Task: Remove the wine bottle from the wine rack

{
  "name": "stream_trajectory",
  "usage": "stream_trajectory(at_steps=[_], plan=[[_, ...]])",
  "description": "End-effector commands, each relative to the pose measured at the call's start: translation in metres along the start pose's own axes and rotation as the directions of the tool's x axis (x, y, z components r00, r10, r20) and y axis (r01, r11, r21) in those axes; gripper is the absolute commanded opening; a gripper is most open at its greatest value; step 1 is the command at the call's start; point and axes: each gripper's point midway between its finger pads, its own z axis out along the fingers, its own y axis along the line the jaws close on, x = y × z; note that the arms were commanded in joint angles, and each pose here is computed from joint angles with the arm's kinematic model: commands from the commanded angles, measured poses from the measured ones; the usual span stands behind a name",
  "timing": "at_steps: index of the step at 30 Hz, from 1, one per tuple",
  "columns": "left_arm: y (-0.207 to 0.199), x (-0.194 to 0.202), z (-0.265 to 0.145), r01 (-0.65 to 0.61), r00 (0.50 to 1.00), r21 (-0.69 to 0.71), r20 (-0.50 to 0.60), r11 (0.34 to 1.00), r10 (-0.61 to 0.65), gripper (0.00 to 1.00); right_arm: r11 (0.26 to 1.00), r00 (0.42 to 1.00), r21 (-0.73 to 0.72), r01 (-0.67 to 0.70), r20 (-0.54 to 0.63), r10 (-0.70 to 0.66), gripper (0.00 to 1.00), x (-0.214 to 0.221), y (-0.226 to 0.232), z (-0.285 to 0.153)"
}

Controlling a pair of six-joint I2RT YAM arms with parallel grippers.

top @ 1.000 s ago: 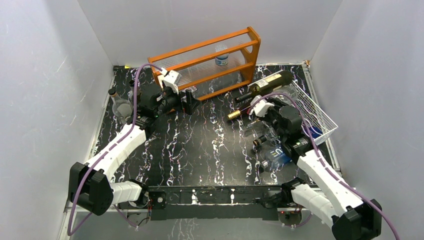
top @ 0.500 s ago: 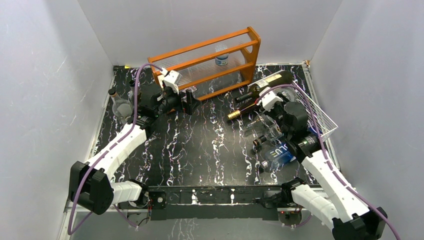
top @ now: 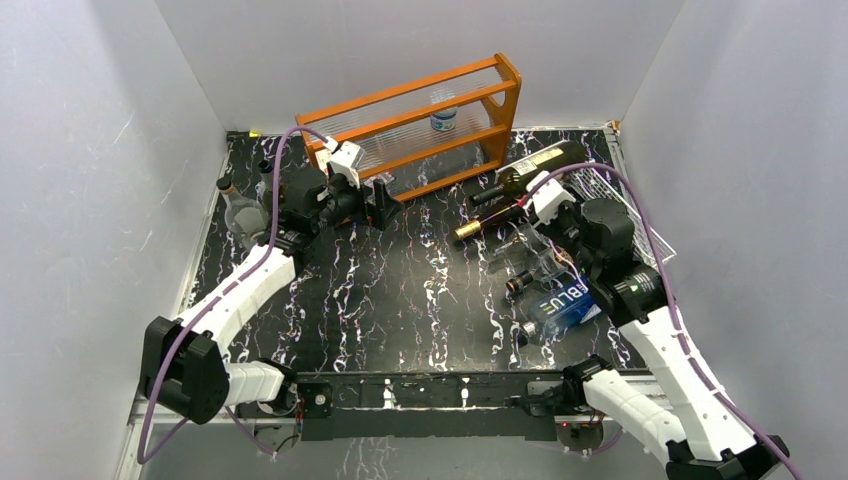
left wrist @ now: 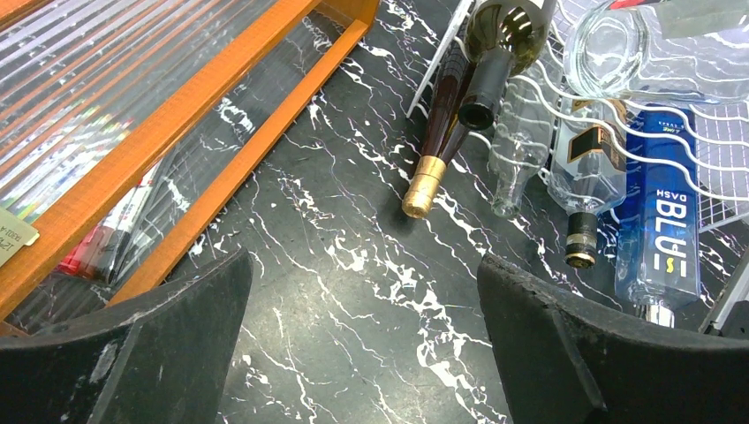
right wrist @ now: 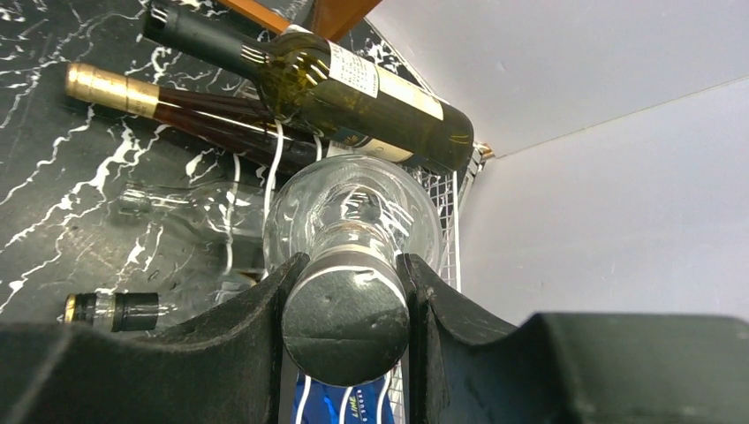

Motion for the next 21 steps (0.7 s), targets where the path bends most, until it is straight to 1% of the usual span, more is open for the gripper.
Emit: stream_trajectory(at_steps=[1,4,5,7,9,10,14,18,21], plan=[[-0.011,-0.026,-0.003,-0.02,0.998,0.03,0.057,0.999,0.018,0.98,0.997,0.98,0.074,-0.019,0.2,0.004,0.0,-0.06,-0.04,-0.034],[-0.011,-0.025,-0.001,-0.013,0.999,0.034,0.051,0.999,0.012,0.98,0.998,0.973,0.051,-0.025,0.229,0.013,0.0,-0.069,-0.041,-0.043],[-0.011,-0.024,0.0,-0.01,0.999,0.036,0.05,0.999,0.008,0.98,1.0,0.973,0.022,-0.018,0.233,0.012,0.0,-0.071,-0.037,-0.045],[-0.012,-0.024,0.0,-0.008,0.999,0.042,0.049,0.999,0.006,0.98,0.996,0.969,-0.08,0.031,0.247,-0.01,0.0,-0.076,-0.022,-0.047],[-0.012,-0.024,0.0,-0.003,0.999,0.044,0.049,0.999,0.001,0.98,0.966,0.956,-0.22,0.133,0.285,-0.067,0.0,-0.079,0.005,-0.051],[-0.013,-0.024,0.0,-0.003,0.999,0.046,0.048,0.999,0.001,0.98,0.953,0.952,-0.258,0.157,0.296,-0.076,0.0,-0.078,0.014,-0.051],[-0.013,-0.023,0.001,-0.001,0.999,0.048,0.047,0.999,-0.002,0.98,0.912,0.938,-0.378,0.157,0.347,-0.018,0.0,-0.088,0.038,-0.053],[-0.013,-0.021,0.002,0.002,0.999,0.046,0.042,0.999,-0.003,0.98,0.897,0.908,-0.424,0.126,0.414,0.069,0.0,-0.11,0.043,-0.057],[-0.014,-0.021,0.002,0.004,0.999,0.053,0.041,0.999,-0.006,0.98,0.842,0.881,-0.529,0.104,0.442,0.169,0.0,-0.127,0.059,-0.059]])
